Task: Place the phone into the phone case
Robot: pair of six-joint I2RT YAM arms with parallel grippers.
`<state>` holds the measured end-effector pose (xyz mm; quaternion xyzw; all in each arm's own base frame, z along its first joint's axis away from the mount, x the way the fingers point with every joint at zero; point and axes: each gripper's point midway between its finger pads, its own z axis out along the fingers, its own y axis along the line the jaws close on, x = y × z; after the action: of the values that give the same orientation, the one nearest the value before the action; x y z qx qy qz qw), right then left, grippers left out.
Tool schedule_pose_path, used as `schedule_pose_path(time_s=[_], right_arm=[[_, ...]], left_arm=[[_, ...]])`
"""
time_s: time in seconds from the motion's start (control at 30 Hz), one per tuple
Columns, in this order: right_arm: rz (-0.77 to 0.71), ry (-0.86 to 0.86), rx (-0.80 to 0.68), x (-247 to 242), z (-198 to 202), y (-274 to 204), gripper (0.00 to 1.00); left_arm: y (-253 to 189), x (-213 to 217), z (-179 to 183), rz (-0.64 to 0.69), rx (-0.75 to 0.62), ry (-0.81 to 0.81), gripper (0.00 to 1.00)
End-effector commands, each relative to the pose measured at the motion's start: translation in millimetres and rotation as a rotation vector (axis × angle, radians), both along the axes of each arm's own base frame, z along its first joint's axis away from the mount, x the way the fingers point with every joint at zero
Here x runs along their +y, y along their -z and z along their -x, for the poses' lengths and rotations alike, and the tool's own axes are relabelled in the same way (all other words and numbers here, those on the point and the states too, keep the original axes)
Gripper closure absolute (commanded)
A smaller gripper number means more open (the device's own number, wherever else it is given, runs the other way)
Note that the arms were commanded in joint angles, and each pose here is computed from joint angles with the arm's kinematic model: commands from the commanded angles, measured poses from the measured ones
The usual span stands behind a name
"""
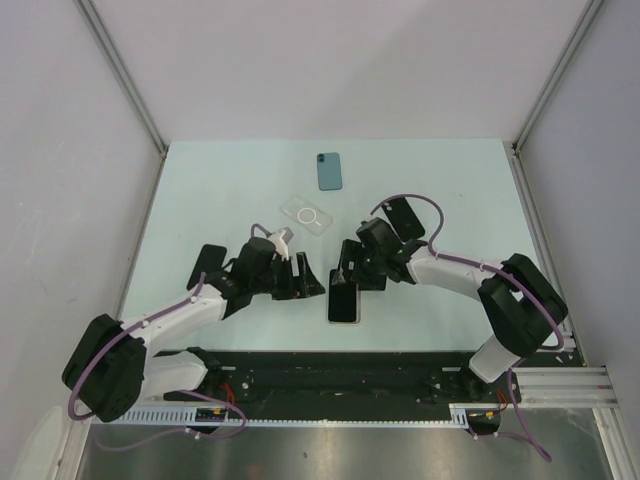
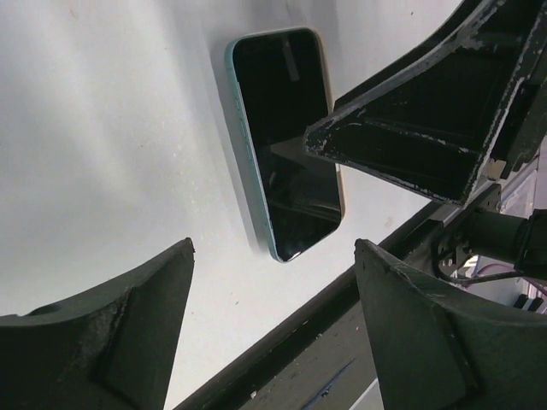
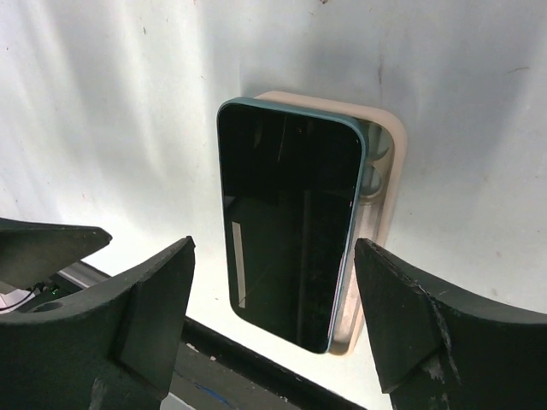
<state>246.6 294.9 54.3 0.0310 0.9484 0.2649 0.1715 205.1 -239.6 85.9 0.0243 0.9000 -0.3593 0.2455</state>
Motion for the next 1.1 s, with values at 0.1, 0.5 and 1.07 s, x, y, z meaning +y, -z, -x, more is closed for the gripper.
schedule_pose_path(time_s=[0.1, 0.5, 1.07], right_arm=[[0.019, 0.027, -0.077, -14.0, -15.3, -27.4, 0.23], [0.038, -0.05, -0.052, -16.1, -14.2, -3.7, 0.32], [0.013, -0.034, -0.034, -29.1, -1.3, 28.3, 0.46]], left_arm=[[-16.3, -20.7, -21.4, 0.046, -0.038, 0.018, 0.25], [7.5, -46.0, -29.9, 0.092, 0.037, 0.067, 0.4], [29.8, -75.9, -19.9, 0.076, 0.081, 0.135, 0.61]])
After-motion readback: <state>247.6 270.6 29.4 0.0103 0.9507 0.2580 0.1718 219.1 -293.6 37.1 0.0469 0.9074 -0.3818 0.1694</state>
